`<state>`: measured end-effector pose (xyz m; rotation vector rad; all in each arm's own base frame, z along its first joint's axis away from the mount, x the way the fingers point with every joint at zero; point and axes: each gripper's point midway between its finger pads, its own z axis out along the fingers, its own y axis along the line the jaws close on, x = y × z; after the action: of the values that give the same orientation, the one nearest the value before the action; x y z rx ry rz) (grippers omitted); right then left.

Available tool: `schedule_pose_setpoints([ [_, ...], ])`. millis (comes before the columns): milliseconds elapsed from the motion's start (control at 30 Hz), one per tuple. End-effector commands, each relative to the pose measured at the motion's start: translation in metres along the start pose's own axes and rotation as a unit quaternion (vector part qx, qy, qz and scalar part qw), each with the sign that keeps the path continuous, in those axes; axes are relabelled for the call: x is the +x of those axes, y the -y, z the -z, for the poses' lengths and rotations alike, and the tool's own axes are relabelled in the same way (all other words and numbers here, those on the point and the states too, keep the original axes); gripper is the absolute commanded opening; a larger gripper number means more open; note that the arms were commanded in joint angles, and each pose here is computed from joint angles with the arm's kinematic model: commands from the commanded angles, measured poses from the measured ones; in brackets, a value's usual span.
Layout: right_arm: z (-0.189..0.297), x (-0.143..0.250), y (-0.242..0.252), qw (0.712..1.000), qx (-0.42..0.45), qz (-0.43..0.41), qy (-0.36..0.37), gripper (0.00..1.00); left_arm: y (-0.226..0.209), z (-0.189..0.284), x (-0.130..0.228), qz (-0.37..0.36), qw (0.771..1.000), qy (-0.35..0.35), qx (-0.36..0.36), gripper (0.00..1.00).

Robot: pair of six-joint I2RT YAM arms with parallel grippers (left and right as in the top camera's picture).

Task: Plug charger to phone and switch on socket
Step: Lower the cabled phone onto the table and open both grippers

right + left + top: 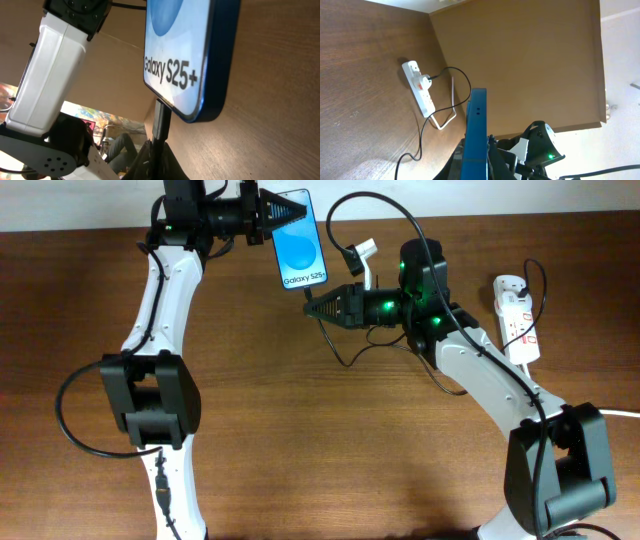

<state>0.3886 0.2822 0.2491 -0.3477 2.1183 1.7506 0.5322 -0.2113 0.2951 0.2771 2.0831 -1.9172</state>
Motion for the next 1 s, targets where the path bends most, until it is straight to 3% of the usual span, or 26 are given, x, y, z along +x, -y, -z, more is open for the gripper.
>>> schedule_pose_setpoints([
  [0, 0.02, -0.046, 0.003, 0.994, 0.048, 0.036, 0.091, 0.04, 0.023, -0.007, 0.025, -0.04, 0.996, -0.064, 0.057, 0.0],
  [100, 0.019, -0.043, 0.004, 0.995, 0.047, 0.031, 0.084, 0.04, 0.023, -0.007, 0.025, -0.04, 0.996, -0.063, 0.057, 0.0],
  [167, 0.019, -0.026, 0.02, 0.996, 0.071, 0.0, 0.057, 0.18, 0.022, -0.004, 0.023, -0.04, 0.996, -0.06, 0.056, 0.0],
  [267, 0.019, -0.009, 0.032, 0.996, 0.089, -0.013, 0.028, 0.26, 0.018, -0.002, 0.019, -0.04, 0.997, -0.049, 0.046, 0.0],
  [433, 0.032, -0.009, 0.042, 0.994, 0.101, -0.012, 0.029, 0.34, 0.008, -0.001, 0.016, -0.05, 0.997, -0.039, 0.037, 0.0],
  [533, 0.056, -0.012, 0.061, 0.991, 0.129, -0.022, 0.039, 0.38, -0.022, -0.001, 0.019, -0.028, 0.999, -0.031, 0.016, 0.0],
  [600, 0.074, -0.011, 0.081, 0.983, 0.173, -0.042, 0.05, 0.39, -0.059, 0.001, 0.021, -0.005, 0.999, -0.007, -0.05, 0.0],
  [633, 0.081, -0.008, 0.094, 0.976, 0.206, -0.053, 0.054, 0.39, -0.089, 0.006, 0.026, 0.01, 0.992, 0.005, -0.127, 0.0],
  [733, 0.088, -0.007, 0.109, 0.964, 0.251, -0.057, 0.062, 0.4, -0.137, 0.02, 0.047, 0.025, 0.964, -0.007, -0.265, 0.0],
  [867, 0.092, -0.005, 0.116, 0.958, 0.273, -0.063, 0.064, 0.4, -0.17, 0.026, 0.071, 0.04, 0.931, -0.04, -0.36, 0.0],
  [967, 0.091, -0.003, 0.117, 0.957, 0.275, -0.065, 0.062, 0.4, -0.203, 0.019, 0.082, 0.057, 0.928, -0.056, -0.364, 0.0],
])
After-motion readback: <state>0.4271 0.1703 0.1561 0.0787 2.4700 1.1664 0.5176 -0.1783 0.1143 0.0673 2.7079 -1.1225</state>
